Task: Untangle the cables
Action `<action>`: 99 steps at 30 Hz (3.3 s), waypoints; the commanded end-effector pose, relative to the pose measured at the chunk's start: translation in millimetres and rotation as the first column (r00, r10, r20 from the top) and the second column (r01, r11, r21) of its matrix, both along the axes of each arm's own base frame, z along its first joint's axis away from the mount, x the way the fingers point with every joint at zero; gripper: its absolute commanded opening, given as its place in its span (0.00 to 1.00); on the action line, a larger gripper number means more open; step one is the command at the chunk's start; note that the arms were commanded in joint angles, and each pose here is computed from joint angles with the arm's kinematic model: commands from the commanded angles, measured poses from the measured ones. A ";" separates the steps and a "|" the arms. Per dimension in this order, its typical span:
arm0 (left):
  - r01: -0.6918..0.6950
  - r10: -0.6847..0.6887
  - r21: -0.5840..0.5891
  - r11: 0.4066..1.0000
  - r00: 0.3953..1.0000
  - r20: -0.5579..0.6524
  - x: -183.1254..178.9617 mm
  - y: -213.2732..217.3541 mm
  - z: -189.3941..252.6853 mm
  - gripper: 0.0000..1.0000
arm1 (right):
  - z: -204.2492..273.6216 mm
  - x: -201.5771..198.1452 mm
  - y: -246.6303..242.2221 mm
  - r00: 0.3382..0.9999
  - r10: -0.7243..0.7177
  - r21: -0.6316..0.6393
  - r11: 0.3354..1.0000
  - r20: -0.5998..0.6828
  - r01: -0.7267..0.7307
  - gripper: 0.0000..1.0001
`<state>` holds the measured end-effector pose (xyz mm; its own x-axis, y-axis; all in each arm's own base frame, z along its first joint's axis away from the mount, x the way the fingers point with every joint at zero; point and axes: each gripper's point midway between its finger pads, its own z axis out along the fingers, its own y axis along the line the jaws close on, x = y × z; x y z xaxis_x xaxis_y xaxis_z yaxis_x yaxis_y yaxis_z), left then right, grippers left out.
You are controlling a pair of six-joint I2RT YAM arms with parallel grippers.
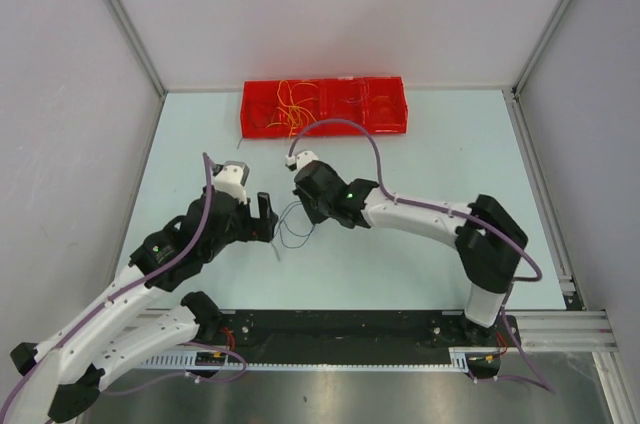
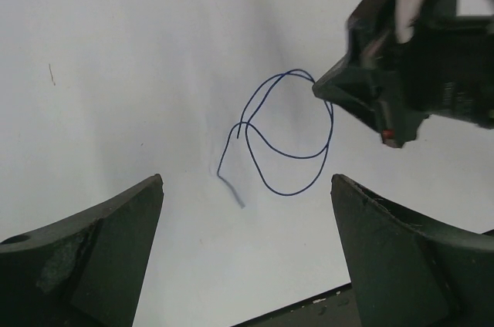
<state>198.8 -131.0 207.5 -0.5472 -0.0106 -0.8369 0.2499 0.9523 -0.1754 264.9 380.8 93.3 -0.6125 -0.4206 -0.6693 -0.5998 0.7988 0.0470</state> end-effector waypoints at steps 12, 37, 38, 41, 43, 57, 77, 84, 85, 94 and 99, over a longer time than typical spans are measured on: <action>0.172 -0.139 -0.199 0.965 0.976 0.168 20.5 -55.6 58.9 0.90 | 162.4 -30.5 -15.3 0.924 0.203 0.349 0.882 0.323 -0.316 0.00; 0.330 -0.272 -0.258 0.908 0.933 0.237 24.2 -90.0 80.2 0.00 | 213.5 -52.8 -21.4 0.878 0.192 0.447 0.801 0.439 -0.399 0.22; 0.289 -0.231 -0.254 0.923 0.944 0.237 31.0 -85.6 84.2 0.00 | 213.5 -48.4 -23.7 0.885 0.162 0.448 0.813 0.437 -0.371 0.33; 0.190 -0.147 -0.232 0.954 0.971 0.190 46.5 -74.9 81.8 0.00 | 212.5 -25.9 -42.0 0.907 0.000 0.458 0.863 0.420 -0.212 0.62; 0.126 -0.088 -0.227 0.966 0.981 0.173 58.9 -66.8 82.2 0.00 | 208.1 -12.6 -58.1 0.914 -0.110 0.464 0.881 0.390 -0.092 0.64; -0.214 0.262 -0.225 0.950 0.942 0.210 182.1 -1.9 126.2 0.00 | 162.1 -17.6 -72.7 0.960 -0.175 0.444 0.894 0.217 0.063 0.63; -0.327 0.426 -0.396 0.858 0.884 0.193 379.9 60.9 134.8 0.00 | 148.9 -47.4 -76.2 0.986 -0.123 0.490 0.870 0.108 0.055 0.62; -0.318 0.432 -0.464 0.827 0.887 0.163 438.5 59.7 83.9 0.00 | 144.7 -51.0 -84.3 0.987 -0.118 0.474 0.879 0.105 0.055 0.63; -0.308 0.427 -0.475 0.824 0.889 0.164 442.6 59.0 81.5 0.00 | 143.1 -51.4 -85.9 0.988 -0.119 0.469 0.881 0.102 0.058 0.63; -0.323 0.437 -0.501 0.803 0.890 0.126 467.1 55.5 48.8 0.12 | 133.6 -49.1 -91.2 0.988 -0.124 0.455 0.888 0.093 0.069 0.63; -0.365 0.459 -0.468 0.805 0.882 0.102 463.4 62.6 43.7 0.86 | 132.2 -46.9 -90.4 0.988 -0.122 0.454 0.888 0.093 0.067 0.63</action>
